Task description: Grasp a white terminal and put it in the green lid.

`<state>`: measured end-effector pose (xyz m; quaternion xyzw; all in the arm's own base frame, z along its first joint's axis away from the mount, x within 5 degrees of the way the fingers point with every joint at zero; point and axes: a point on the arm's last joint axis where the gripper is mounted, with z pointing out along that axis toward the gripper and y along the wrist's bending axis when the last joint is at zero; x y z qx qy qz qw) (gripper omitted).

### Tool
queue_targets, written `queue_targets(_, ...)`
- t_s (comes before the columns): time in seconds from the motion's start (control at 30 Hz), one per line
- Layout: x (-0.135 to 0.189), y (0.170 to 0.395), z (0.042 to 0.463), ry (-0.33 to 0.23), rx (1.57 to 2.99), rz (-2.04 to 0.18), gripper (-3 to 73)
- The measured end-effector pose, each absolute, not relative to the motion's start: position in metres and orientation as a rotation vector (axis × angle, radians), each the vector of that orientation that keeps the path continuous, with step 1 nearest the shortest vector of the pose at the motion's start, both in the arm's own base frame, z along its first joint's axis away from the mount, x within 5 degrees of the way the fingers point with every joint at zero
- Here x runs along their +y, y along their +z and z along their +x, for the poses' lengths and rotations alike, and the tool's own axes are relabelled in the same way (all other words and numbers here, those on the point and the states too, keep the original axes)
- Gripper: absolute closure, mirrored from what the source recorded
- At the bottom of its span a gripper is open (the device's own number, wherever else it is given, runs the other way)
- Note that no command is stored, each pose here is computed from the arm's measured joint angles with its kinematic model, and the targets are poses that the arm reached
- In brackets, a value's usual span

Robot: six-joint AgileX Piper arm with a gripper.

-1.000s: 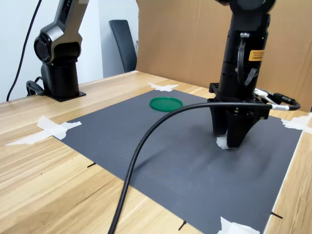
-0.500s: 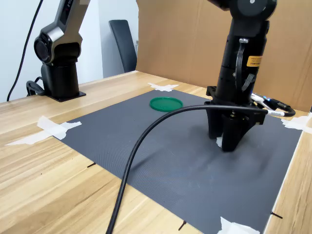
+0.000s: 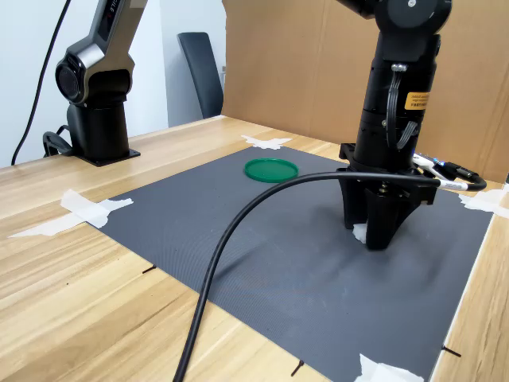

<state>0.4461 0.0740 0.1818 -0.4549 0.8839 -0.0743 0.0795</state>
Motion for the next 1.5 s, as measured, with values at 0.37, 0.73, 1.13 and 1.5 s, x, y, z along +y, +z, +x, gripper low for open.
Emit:
queue_targets(0.37,0.074,0.182,0.445,-0.212,2.674,-1.319,21.2)
queue_targets(0.73,0.074,0.182,0.445,-0.211,2.702,-1.276,43.1)
queue_targets(1.13,0.074,0.213,0.436,-0.188,2.674,-1.244,43.1)
queue_targets(1.5,0.072,0.305,0.402,-0.181,2.510,-1.151,43.1)
